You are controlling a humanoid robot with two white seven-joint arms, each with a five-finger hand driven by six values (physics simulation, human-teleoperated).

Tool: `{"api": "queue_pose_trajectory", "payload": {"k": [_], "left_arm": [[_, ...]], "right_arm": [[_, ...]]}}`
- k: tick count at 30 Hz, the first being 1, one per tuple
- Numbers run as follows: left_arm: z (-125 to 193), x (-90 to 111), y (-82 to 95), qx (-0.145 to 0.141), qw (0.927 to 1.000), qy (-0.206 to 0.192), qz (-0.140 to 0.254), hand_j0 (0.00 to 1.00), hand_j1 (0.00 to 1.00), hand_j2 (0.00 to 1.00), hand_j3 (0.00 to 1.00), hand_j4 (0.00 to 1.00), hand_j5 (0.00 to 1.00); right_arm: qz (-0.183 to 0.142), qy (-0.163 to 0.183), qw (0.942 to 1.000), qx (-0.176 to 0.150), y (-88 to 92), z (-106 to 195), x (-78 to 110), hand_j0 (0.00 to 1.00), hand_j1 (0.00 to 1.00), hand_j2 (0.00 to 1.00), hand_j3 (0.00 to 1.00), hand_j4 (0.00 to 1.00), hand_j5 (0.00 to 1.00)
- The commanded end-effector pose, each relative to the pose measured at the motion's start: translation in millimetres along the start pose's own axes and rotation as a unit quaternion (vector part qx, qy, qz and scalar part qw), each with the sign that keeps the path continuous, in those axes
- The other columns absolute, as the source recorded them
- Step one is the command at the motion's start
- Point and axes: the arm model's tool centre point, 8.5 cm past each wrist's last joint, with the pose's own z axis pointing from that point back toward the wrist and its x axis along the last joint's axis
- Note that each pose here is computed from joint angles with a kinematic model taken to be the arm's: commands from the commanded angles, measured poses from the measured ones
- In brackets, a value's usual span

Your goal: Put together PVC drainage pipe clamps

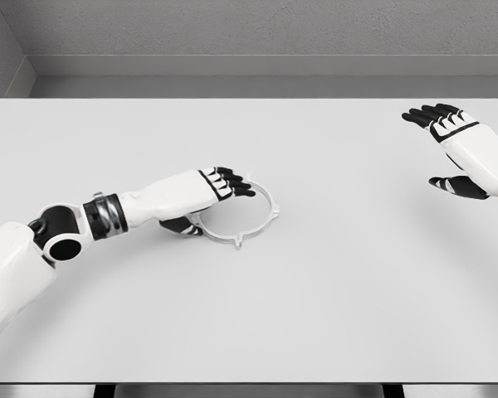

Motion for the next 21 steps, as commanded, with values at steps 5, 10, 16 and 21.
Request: {"api": "queue_pose_trajectory", "payload": {"k": [5,10,16,21], "left_arm": [[-6.4,4.7,-0.8,-0.004,1.0,-0.008,0.005,1.0,1.0,1.0,1.0,1.0,1.0],[-6.3,3.8,0.6,-0.003,1.0,-0.007,0.004,1.0,1.0,1.0,1.0,1.0,1.0],[-11.9,5.4,6.8,0.003,0.9999,-0.012,0.0,1.0,1.0,1.0,1.0,1.0,1.0],[-14.7,7.0,6.8,0.0,0.9999,-0.015,0.001,1.0,1.0,1.0,1.0,1.0,1.0]], "right_arm": [[-0.003,0.0,1.0,-0.002,-0.6,0.2,-0.4,1.0,1.0,1.0,1.0,1.0,1.0],[-0.003,0.0,1.0,-0.001,0.0,0.6,-0.3,1.0,1.0,1.0,1.0,1.0,1.0],[-0.003,0.0,1.0,-0.002,-0.6,0.2,-0.4,1.0,1.0,1.0,1.0,1.0,1.0],[-0.003,0.001,1.0,-0.002,-0.2,0.3,-0.7,1.0,1.0,1.0,1.0,1.0,1.0]]}}
